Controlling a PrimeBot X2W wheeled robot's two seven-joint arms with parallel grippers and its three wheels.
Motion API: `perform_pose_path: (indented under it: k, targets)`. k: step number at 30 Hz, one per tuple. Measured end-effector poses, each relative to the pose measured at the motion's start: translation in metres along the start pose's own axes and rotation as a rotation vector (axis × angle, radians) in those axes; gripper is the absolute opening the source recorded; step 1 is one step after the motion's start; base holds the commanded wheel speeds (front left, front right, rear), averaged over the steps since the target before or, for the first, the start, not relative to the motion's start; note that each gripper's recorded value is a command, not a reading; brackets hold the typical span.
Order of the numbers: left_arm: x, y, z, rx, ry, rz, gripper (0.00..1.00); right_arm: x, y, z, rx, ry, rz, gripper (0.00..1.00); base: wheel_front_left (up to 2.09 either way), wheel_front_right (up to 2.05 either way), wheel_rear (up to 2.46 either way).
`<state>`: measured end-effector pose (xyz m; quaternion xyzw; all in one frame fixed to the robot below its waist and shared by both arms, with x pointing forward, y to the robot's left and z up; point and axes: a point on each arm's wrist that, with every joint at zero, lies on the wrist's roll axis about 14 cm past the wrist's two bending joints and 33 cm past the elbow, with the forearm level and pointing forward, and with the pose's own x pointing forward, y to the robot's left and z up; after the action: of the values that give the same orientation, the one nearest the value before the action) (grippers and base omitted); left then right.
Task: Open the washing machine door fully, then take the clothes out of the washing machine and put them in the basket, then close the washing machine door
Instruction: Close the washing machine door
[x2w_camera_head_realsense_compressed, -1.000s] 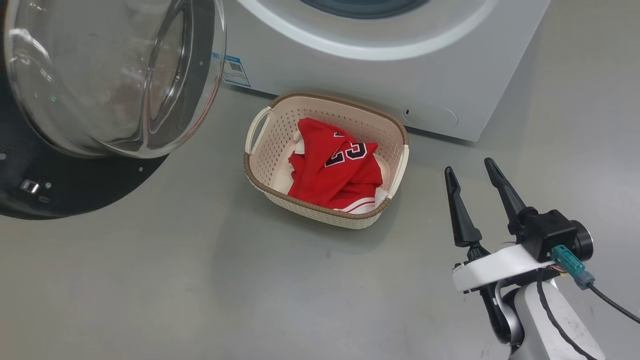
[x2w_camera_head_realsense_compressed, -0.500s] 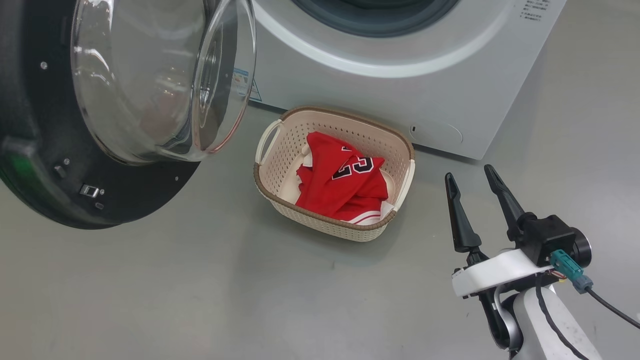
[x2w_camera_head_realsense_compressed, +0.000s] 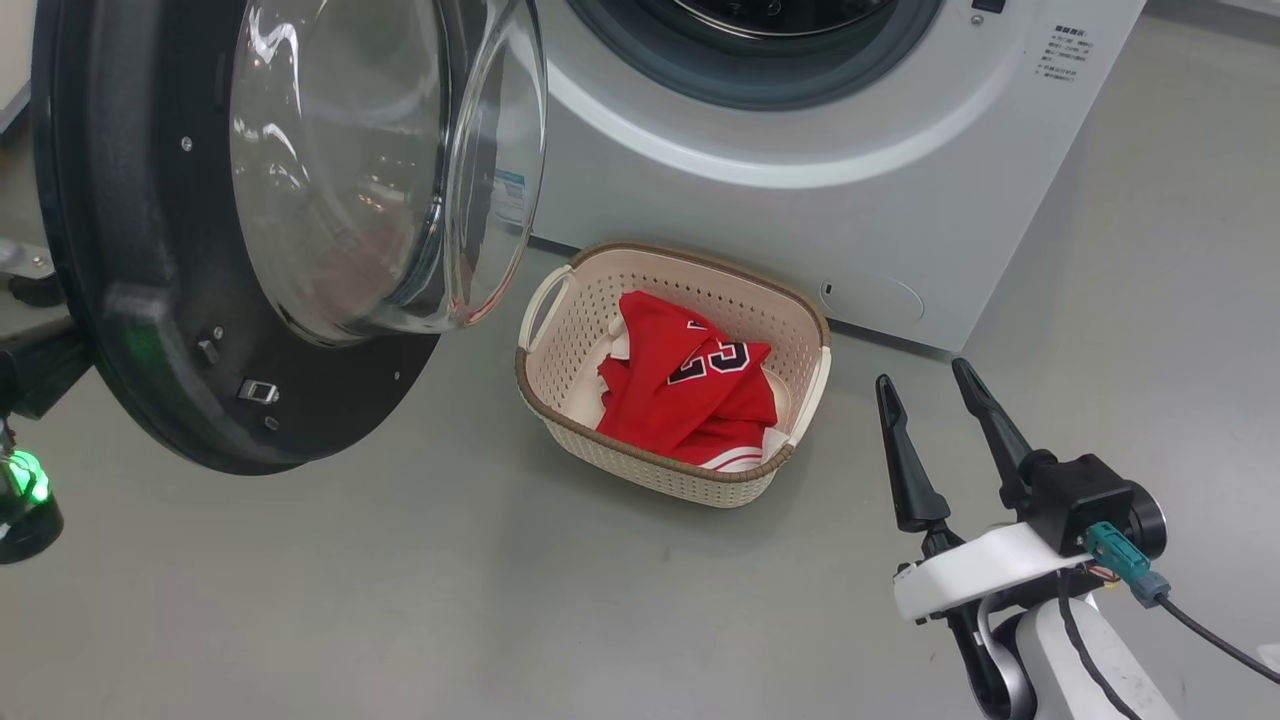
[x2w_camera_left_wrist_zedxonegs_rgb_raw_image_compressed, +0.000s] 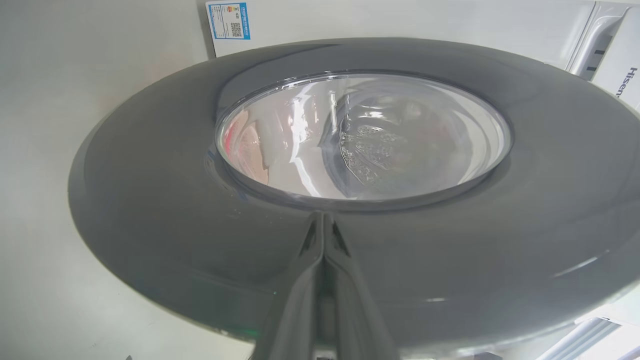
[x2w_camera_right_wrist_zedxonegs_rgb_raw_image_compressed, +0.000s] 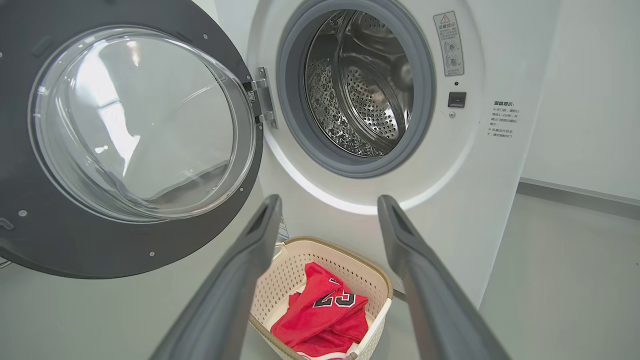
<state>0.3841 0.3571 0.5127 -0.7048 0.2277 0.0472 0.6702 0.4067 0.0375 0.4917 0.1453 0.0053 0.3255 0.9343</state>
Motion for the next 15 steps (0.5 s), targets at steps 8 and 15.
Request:
perform_pose_path:
  k: [8,15]
  targets:
    - [0.001,0.005,-0.006,0.012,0.013,-0.007,0.00,-0.002,0.002,0.000,-0.001,0.001,0.002,1.00,0.00,0.00,0.00]
    - [-0.011,0.003,0.020,0.104,-0.137,0.008,0.00,-0.002,0.002,0.000,0.000,0.001,0.000,1.00,0.00,0.00,0.00]
